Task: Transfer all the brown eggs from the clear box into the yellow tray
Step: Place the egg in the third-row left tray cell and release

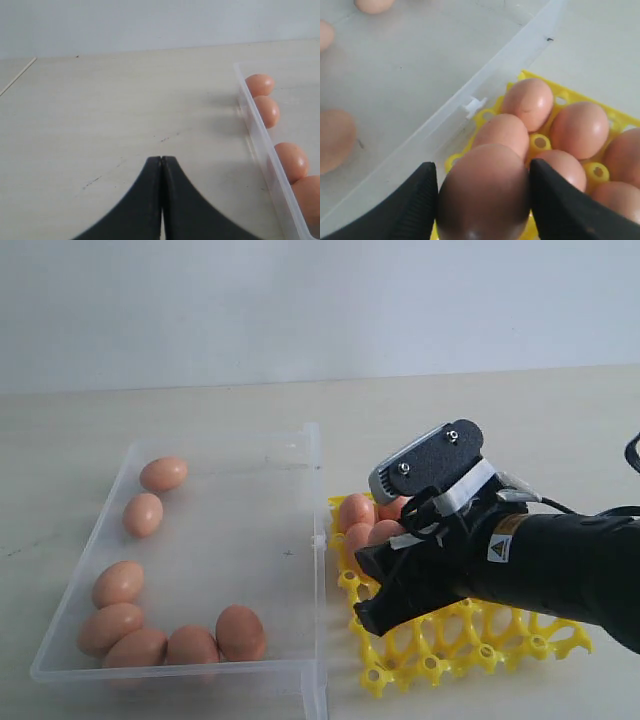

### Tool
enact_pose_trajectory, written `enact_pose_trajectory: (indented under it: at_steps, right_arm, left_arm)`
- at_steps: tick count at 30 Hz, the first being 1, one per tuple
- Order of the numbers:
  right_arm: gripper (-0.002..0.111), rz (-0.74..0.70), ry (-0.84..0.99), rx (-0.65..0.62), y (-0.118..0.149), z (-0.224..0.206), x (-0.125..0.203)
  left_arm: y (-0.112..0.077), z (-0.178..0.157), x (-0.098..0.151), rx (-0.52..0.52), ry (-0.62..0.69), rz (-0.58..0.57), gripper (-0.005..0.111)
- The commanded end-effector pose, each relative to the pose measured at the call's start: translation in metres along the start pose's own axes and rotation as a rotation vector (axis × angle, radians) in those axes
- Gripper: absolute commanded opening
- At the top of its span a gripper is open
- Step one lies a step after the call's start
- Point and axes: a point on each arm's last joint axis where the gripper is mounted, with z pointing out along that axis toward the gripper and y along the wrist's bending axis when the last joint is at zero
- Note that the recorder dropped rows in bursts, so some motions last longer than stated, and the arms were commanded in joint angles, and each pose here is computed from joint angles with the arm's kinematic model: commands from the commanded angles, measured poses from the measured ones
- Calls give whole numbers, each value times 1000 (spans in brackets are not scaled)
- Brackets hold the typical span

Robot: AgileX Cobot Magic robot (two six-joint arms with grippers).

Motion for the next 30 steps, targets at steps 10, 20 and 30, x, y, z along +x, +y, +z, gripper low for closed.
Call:
enact_pose_trajectory:
  at_steps: [10,20,30]
  right_arm:
    - [0,-24,-128,136,-13,-6,5]
    - [0,492,-195,66,-11,-20,20]
    - [0,163,-311,-58,2,-40,34]
  left_arm:
    - [0,0,-2,-3,-5,3,0]
    - [0,0,-2,-3,-5,3,0]
    - [0,0,-2,-3,-5,3,0]
